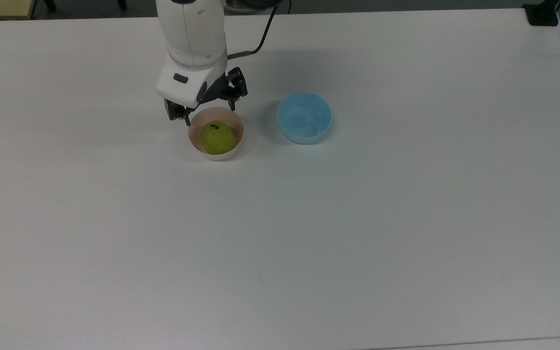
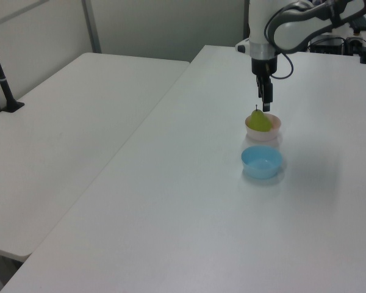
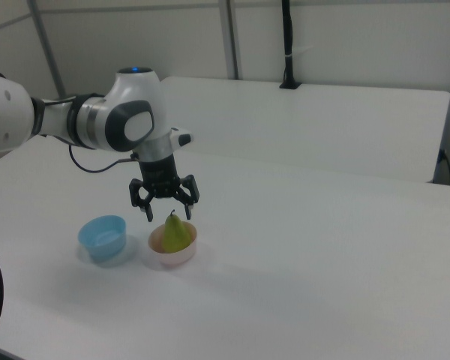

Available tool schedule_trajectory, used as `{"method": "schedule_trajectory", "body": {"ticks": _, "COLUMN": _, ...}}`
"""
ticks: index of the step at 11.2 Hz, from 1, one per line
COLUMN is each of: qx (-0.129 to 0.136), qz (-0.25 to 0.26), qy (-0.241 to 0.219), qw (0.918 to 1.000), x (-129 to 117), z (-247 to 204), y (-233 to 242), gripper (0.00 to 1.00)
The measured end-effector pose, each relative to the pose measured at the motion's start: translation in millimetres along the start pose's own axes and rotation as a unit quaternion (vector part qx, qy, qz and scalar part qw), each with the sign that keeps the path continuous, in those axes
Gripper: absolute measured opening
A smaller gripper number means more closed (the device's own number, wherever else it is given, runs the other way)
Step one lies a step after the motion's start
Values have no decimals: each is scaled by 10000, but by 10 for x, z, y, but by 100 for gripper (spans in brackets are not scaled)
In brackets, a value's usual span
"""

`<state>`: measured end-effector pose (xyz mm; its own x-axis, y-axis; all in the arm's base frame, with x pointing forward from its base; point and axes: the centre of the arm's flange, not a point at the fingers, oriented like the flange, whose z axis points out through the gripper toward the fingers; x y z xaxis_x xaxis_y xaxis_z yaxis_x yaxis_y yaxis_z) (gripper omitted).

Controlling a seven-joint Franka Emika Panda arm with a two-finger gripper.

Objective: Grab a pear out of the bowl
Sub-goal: 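Lower the gripper around the pear and close on it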

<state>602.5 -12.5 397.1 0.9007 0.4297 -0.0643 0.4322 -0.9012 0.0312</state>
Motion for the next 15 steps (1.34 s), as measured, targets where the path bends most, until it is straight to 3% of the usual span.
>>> {"method": "schedule_trajectory", "body": {"ticks": 5, "qx": -53, "qz": -130, "qy": 15, "qw": 9999, "x": 59, "z": 447, "y": -1, "gripper": 94}}
{"method": "schedule_trajectory", "body": {"ticks": 11, "qx": -29, "qz": -145, "qy": -65, "qw": 9999, "x": 80, "z": 589, "y": -1, "gripper": 85}}
{"method": "schedule_trajectory", "body": {"ticks": 12, "qx": -24, "qz": -147, "qy": -77, "qw": 9999, "x": 81, "z": 605, "y": -2, "gripper": 74}}
{"method": "schedule_trajectory", "body": {"ticks": 15, "qx": -30, "qz": -153, "qy": -68, "qw": 9999, "x": 85, "z": 595, "y": -5, "gripper": 67}}
